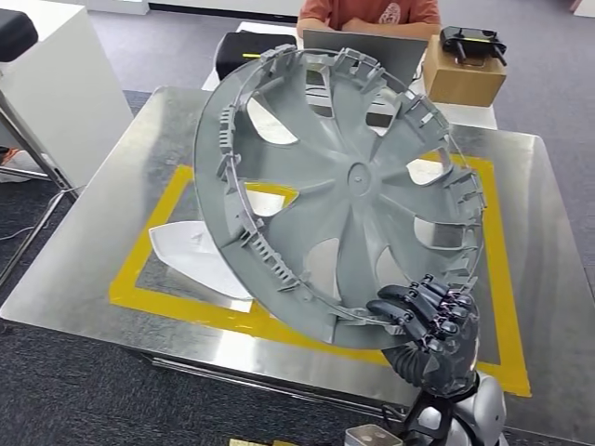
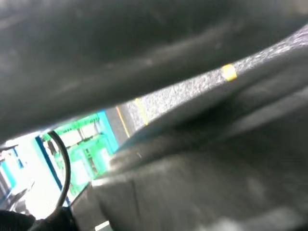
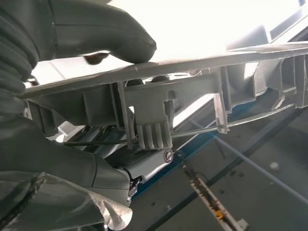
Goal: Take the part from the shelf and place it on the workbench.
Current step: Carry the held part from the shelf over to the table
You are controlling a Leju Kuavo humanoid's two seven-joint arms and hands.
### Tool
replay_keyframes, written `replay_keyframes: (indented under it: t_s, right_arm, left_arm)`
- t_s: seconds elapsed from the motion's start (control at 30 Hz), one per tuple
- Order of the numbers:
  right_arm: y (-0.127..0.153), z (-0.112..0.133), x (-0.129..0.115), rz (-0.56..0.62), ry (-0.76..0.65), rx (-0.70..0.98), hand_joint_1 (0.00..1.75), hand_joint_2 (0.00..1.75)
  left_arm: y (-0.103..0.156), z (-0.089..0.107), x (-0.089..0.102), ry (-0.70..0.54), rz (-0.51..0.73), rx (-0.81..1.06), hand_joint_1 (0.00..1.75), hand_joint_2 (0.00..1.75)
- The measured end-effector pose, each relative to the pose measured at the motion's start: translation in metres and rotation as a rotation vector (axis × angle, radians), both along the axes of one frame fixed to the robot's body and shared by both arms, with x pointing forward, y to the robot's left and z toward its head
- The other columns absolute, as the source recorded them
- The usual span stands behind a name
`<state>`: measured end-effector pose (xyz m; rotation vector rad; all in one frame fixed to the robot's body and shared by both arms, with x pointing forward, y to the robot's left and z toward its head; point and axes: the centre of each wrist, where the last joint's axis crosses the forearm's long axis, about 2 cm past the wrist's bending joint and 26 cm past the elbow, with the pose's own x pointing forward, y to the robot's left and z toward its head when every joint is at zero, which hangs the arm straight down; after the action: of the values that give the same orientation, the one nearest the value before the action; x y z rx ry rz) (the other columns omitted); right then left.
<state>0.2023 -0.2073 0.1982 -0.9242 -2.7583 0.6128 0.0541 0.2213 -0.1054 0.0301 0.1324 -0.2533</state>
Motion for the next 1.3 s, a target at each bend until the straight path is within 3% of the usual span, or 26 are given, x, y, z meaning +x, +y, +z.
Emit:
replay_keyframes:
  t_s: [0.73, 1.3]
  right_arm:
    - [0.002, 0.001, 0.002, -0.028, 0.022, -0.004, 1.75, 1.75]
    - [0.003, -0.022, 0.02, -0.213, 0.291, -0.066, 1.75, 1.75]
  left_arm:
    - [0.001, 0.0, 0.0, 0.011, 0.018, 0.003, 0.0, 0.0]
    - [0.001, 0.0, 0.0, 0.018, 0.032, 0.002, 0.0, 0.0]
